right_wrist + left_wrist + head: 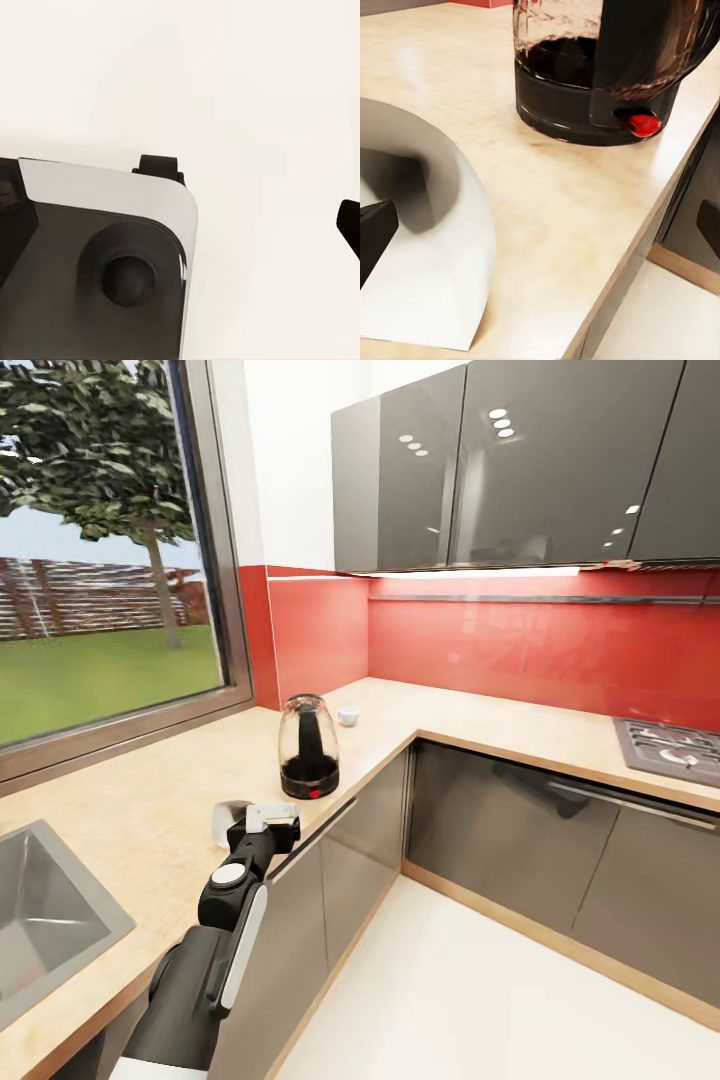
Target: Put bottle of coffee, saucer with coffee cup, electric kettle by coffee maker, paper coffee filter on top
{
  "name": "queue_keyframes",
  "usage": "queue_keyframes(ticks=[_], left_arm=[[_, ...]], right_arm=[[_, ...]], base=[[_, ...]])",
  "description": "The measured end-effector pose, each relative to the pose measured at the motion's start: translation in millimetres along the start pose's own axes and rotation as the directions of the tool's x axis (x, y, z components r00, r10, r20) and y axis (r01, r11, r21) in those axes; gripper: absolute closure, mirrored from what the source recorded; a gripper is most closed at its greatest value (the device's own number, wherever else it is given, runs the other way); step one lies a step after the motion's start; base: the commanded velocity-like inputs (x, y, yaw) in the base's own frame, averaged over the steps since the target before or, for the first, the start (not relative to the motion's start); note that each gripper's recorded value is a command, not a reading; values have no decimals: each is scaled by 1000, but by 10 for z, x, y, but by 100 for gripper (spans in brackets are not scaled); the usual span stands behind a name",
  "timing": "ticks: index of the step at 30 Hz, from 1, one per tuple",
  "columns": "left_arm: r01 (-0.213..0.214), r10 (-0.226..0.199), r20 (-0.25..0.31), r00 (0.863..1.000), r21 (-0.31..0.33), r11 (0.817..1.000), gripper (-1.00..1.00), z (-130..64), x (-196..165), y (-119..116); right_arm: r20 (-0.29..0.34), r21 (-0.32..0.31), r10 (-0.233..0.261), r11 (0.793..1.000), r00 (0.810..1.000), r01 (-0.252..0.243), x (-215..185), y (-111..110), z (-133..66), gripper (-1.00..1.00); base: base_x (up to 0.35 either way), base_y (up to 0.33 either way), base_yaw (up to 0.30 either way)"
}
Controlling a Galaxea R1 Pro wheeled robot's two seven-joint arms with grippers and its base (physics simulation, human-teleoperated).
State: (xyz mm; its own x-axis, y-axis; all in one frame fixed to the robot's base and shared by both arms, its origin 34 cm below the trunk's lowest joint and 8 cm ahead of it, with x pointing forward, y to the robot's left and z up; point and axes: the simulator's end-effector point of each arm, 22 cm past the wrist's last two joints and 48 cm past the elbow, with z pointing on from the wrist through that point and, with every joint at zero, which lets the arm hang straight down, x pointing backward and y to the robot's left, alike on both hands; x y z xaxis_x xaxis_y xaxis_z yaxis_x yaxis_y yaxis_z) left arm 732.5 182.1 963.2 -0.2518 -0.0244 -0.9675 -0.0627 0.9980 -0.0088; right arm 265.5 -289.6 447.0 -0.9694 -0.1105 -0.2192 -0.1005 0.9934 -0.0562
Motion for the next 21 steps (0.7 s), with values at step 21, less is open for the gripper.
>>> queue_keyframes(ticks=[21], left_arm=[[-4,4,-23,1000,0,1000,-100,30,102,-8]], right_arm=[[-1,0,0,1000,1000,0,3,0,0,-100]], base=[[6,0,0]])
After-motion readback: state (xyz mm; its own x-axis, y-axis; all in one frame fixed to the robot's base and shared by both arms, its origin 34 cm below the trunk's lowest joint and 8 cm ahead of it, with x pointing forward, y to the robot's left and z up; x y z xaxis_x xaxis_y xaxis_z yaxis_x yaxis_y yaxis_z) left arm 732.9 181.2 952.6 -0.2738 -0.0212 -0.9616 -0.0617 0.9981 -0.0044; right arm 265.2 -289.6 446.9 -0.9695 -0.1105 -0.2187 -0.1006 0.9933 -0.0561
